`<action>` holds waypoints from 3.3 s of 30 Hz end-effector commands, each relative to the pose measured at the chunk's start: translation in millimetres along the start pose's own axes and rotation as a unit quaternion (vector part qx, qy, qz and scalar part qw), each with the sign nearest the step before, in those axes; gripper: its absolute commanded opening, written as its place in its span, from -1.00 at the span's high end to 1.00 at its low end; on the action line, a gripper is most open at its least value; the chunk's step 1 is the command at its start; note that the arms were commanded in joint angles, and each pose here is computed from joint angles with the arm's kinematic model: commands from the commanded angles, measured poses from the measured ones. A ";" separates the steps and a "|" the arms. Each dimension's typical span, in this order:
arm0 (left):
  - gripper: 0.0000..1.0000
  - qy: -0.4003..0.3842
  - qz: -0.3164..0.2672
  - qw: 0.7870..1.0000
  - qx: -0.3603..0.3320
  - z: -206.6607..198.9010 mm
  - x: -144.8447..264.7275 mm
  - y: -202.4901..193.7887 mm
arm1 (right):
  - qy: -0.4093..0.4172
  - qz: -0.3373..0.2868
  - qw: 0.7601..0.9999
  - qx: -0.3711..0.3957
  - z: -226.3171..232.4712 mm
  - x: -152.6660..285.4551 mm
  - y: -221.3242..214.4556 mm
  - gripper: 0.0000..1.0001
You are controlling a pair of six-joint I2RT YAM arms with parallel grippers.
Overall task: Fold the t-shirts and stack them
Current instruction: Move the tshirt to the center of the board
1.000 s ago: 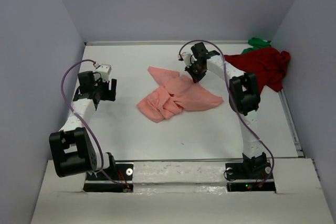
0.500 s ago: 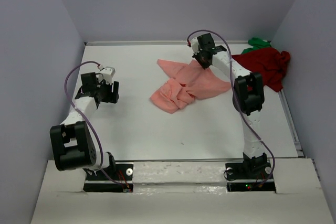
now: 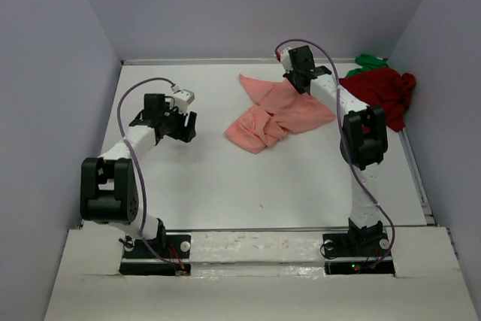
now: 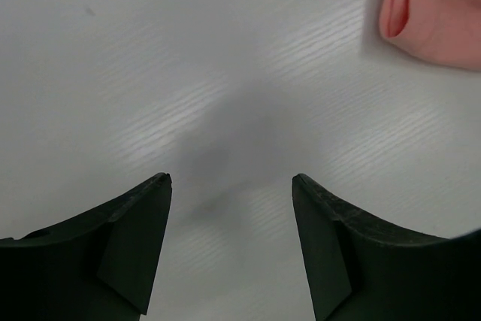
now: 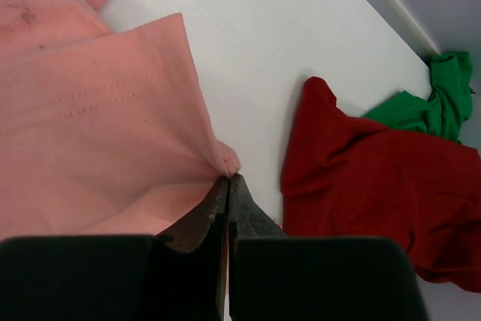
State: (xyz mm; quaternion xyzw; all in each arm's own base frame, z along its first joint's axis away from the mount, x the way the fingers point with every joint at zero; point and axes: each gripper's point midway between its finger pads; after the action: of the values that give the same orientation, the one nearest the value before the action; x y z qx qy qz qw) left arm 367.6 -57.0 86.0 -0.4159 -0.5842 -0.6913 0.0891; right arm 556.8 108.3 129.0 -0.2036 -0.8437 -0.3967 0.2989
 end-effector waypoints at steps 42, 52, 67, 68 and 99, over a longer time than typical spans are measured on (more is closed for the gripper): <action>1.00 0.164 -0.035 0.972 -0.163 -26.8 -29.8 140.1 | -0.058 -0.026 0.998 0.001 -55.3 35.1 7.3 1.00; 1.00 0.406 -0.109 0.887 -0.189 27.7 78.1 178.4 | -0.098 -0.073 0.992 -0.025 -105.0 101.0 20.0 1.00; 1.00 0.445 -0.093 0.861 -0.227 11.0 92.0 158.7 | -0.107 -0.081 0.990 -0.031 -118.2 136.0 3.5 1.00; 1.00 0.452 -0.090 0.858 -0.226 11.9 94.1 157.5 | -0.106 -0.078 0.991 -0.031 -116.7 136.0 0.6 1.00; 1.00 0.550 -0.108 0.802 -0.206 28.3 148.4 163.1 | -0.119 -0.113 0.985 -0.059 -137.9 143.6 24.0 -0.10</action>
State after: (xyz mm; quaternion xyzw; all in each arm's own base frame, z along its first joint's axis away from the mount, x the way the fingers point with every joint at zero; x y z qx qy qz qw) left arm 401.0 -40.2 262.9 0.0278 -0.2809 -0.9315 0.2294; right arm 513.7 34.9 269.3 -0.1887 -0.8639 -0.4292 0.1843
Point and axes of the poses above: each gripper's point midway between its finger pads, its own x axis back along the fingers, its own z axis along the line the jaws close on, y = z × x, and after that the axes turned 2 degrees about -x, right-handed
